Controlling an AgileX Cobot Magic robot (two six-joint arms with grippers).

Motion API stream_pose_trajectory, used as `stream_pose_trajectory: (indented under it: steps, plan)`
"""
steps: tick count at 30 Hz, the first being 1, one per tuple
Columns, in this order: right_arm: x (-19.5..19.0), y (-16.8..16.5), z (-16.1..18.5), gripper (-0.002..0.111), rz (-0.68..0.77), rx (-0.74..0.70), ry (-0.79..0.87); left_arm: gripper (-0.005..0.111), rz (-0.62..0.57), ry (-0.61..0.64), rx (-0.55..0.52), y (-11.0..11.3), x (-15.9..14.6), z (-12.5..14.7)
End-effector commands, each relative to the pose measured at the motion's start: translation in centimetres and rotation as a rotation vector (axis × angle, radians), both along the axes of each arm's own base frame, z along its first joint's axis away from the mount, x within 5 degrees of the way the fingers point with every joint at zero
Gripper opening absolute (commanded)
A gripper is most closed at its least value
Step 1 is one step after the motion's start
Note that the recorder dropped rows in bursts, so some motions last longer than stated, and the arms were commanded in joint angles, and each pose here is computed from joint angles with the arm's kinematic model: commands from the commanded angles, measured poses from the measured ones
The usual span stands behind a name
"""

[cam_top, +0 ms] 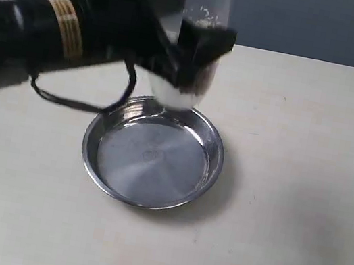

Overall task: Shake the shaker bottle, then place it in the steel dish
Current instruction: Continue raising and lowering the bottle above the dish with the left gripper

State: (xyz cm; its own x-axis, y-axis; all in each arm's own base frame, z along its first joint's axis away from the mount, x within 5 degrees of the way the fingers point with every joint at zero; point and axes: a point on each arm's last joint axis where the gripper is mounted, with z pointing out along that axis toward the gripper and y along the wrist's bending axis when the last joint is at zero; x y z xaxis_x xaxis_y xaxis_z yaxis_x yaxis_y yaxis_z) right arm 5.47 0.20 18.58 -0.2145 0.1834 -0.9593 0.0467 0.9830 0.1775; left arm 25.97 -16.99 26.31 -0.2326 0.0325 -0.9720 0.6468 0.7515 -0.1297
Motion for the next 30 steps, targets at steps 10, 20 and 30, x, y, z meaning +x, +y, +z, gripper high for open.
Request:
stream_pose_trajectory:
  steps: [10,20,30]
  plan:
    - [0.0,0.0,0.0,-0.001,-0.004,-0.003,-0.008,0.0,0.051,0.071,0.064,0.9,-0.5,-1.5]
    - [0.0,0.0,0.0,-0.001,-0.004,-0.003,-0.008,0.0,0.043,-0.187,-0.147,1.1,-1.1,6.1]
    - [0.0,0.0,0.0,-0.001,-0.004,-0.003,-0.008,0.0,0.106,0.061,-0.02,1.0,0.7,-0.7]
